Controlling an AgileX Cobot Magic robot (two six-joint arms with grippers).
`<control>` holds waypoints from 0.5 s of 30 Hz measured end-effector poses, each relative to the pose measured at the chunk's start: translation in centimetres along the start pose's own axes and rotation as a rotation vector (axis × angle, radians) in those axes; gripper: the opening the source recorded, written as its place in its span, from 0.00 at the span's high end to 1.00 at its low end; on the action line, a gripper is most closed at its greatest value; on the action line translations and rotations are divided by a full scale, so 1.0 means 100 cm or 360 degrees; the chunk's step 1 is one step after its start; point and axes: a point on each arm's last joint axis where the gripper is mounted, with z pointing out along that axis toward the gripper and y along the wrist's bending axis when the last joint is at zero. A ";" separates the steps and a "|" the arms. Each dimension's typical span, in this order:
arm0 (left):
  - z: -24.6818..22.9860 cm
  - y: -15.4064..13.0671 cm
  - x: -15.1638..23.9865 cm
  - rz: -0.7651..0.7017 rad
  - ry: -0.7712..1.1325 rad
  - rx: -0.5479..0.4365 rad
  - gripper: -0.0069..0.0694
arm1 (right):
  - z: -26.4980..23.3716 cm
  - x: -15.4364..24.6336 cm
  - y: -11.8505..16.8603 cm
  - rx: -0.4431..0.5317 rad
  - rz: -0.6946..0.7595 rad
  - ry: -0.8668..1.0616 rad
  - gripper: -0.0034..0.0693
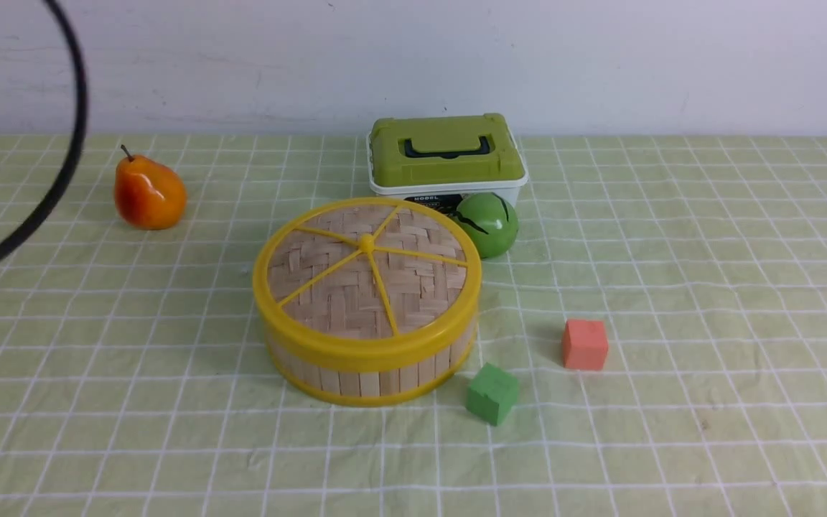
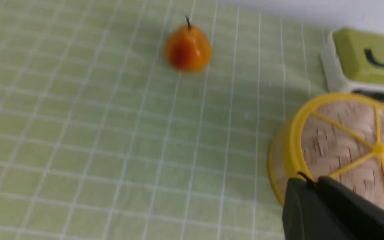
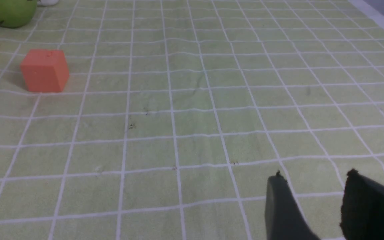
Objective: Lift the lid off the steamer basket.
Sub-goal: Use the left arm to lift the lid of the steamer
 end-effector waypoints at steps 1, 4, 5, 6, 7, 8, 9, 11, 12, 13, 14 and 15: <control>0.008 -0.003 -0.003 -0.0007 0.0102 0.0023 0.86 | 0.000 0.000 0.000 0.0000 0.0000 0.0000 0.62; 0.053 -0.030 -0.016 0.0076 0.0486 0.0158 0.86 | 0.000 0.000 0.000 0.0000 0.0000 0.0000 0.62; 0.070 -0.043 -0.019 0.0132 0.0587 0.0204 0.86 | 0.000 0.000 0.000 0.0000 0.0000 0.0000 0.62; 0.082 -0.051 -0.018 0.0164 0.0664 0.0216 0.86 | 0.000 0.000 0.000 0.0000 0.0000 0.0000 0.62; 0.092 -0.067 -0.020 0.0234 0.0716 0.0249 0.86 | 0.000 0.000 0.000 0.0000 0.0000 0.0000 0.62; 0.106 -0.079 -0.019 0.0285 0.0756 0.0258 0.86 | 0.000 0.000 0.000 0.0000 0.0000 0.0000 0.62; 0.110 -0.091 -0.021 0.0339 0.0753 0.0276 0.86 | 0.000 0.000 0.000 0.0000 0.0000 0.0000 0.62; 0.122 -0.110 -0.023 0.0438 0.0741 0.0276 0.86 | 0.000 0.000 0.000 0.0000 0.0000 0.0000 0.62; 0.133 -0.128 -0.025 0.0502 0.0710 0.0273 0.86 | 0.000 0.000 0.000 0.0000 0.0000 0.0000 0.62; 0.138 -0.140 -0.026 0.0546 0.0683 0.0267 0.86 | 0.000 0.000 0.000 0.0000 0.0000 0.0000 0.62; 0.144 -0.154 -0.026 0.0602 0.0652 0.0264 0.85 | 0.000 0.000 0.000 0.0000 0.0000 0.0000 0.62; 0.148 -0.156 -0.025 0.0615 0.0653 0.0254 0.85 | 0.000 0.000 0.000 0.0000 0.0000 0.0000 0.62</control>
